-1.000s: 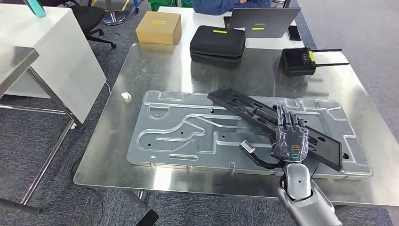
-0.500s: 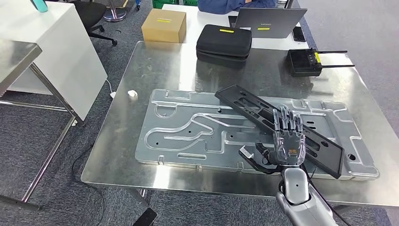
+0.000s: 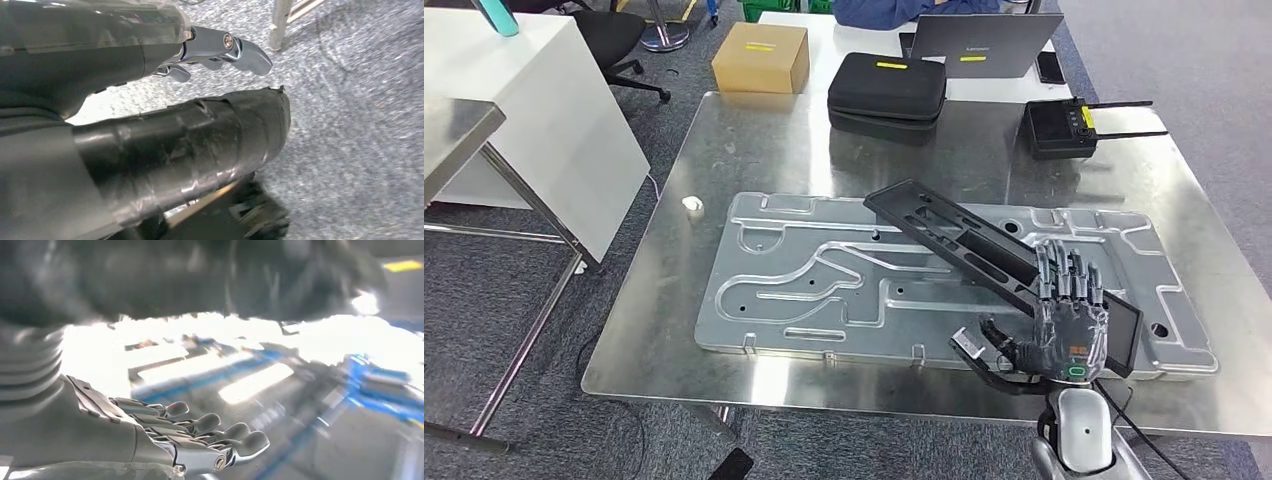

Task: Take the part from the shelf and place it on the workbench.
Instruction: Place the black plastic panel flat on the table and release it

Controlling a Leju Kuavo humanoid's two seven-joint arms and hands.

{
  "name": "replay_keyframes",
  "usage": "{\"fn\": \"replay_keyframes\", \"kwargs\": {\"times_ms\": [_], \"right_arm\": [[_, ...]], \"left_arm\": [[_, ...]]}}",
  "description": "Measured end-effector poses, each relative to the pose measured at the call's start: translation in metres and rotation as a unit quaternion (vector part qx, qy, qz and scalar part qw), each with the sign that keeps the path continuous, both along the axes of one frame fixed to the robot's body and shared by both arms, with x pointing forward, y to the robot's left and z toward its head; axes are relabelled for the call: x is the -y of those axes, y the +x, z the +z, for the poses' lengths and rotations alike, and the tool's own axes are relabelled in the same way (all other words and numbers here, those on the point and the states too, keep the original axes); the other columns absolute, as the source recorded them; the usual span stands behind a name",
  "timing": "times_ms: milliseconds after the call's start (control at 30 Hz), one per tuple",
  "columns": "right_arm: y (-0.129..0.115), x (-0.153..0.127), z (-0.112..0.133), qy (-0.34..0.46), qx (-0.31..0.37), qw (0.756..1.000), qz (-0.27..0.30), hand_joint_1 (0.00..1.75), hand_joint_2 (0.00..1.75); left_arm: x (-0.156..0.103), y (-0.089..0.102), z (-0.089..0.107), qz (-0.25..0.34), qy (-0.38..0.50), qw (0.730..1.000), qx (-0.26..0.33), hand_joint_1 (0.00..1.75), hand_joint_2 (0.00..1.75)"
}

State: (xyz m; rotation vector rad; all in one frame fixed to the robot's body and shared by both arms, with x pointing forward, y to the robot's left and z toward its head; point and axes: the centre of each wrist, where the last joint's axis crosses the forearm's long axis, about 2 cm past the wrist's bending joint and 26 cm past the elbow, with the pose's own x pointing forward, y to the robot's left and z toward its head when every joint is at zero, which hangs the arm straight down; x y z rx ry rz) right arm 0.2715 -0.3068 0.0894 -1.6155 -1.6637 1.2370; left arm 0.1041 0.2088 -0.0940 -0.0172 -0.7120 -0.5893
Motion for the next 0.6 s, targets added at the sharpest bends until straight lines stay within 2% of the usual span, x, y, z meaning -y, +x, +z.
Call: {"fn": "replay_keyframes", "kwargs": {"times_ms": [133,300,400,600], "right_arm": [[-0.019,0.011,0.021,0.007,0.021,0.997,0.078,0.00,1.75],[-0.033,0.006,0.061,0.085,0.111,0.973,0.183,0.00,1.75],[-0.044,-0.003,0.070,0.139,0.162,0.957,0.199,0.00,1.75],[-0.049,-0.021,0.087,0.275,0.230,0.914,0.191,0.00,1.75]], "left_arm": [[-0.001,-0.002,-0.001,0.009,0.001,1.000,0.006,0.00,0.00],[-0.003,-0.002,-0.001,0.016,0.012,1.000,0.012,0.00,0.00],[-0.004,-0.004,-0.001,0.020,0.020,1.000,0.010,0.00,0.00],[-0.005,-0.002,-0.001,0.023,0.025,0.999,0.014,0.00,0.00]]}}
